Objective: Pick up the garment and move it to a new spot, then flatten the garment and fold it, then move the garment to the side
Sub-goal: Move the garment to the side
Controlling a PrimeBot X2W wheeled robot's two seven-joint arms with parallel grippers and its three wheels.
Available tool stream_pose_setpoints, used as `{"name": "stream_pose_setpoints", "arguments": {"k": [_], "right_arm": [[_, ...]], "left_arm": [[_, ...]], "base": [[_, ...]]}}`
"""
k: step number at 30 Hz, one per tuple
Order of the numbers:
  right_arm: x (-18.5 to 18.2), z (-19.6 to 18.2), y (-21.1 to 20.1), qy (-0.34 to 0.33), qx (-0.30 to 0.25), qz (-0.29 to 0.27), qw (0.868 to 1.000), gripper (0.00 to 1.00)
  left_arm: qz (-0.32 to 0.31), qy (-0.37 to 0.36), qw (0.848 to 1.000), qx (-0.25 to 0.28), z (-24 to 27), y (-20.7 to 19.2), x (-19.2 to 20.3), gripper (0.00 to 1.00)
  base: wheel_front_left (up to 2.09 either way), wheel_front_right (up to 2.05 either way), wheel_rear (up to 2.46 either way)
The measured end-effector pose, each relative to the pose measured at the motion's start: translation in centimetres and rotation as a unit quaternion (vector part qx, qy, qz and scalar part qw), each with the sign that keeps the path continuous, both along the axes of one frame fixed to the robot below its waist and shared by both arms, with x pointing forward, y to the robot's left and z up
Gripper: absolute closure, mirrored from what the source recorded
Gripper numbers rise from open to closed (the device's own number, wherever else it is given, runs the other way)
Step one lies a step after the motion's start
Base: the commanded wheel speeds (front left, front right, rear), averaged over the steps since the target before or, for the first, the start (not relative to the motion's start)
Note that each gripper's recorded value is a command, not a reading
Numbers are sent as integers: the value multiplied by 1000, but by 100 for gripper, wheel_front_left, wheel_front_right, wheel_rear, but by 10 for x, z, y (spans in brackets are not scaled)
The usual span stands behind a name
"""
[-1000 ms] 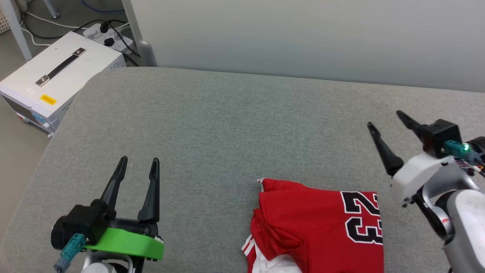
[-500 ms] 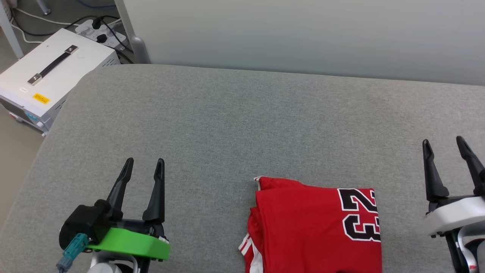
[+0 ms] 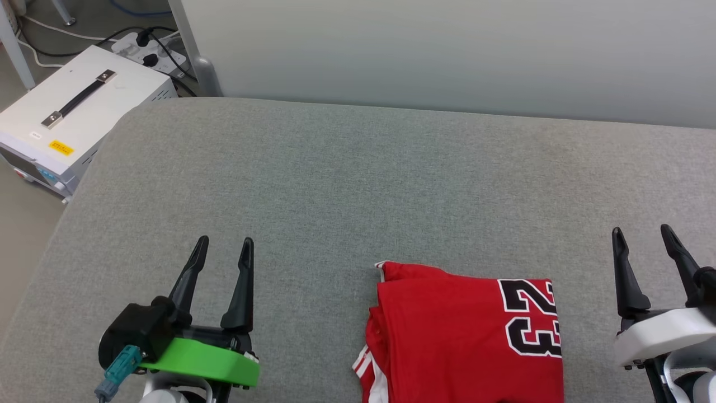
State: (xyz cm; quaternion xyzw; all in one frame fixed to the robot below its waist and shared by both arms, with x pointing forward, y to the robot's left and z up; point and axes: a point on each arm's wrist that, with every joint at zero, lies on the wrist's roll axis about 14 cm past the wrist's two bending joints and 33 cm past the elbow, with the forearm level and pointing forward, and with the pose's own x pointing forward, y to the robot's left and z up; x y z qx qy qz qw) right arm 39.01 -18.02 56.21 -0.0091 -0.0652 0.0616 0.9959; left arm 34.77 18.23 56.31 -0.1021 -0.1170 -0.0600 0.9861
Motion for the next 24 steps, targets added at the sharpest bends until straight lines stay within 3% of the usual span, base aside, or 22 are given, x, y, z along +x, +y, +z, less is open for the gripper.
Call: {"name": "stream_pose_setpoints", "arguments": {"k": [5, 9, 17, 24], "right_arm": [[1, -30, 8, 81, 3, 15, 997, 0], [-6, -70, 20, 183, -1, 38, 982, 0], [-24, -140, 40, 355, 18, 65, 932, 0], [-35, -172, 54, 435, 16, 85, 896, 0]], "left_arm": [[-1, 10, 1000, 1, -6, -1, 2, 0], [-1, 22, 1000, 2, -14, -1, 4, 0], [-3, 36, 999, 6, -22, -2, 16, 0], [10, 48, 999, 9, -30, 7, 18, 0]], "base": [[0, 0, 0], [0, 0, 0], [0, 0, 0], [0, 0, 0]]}}
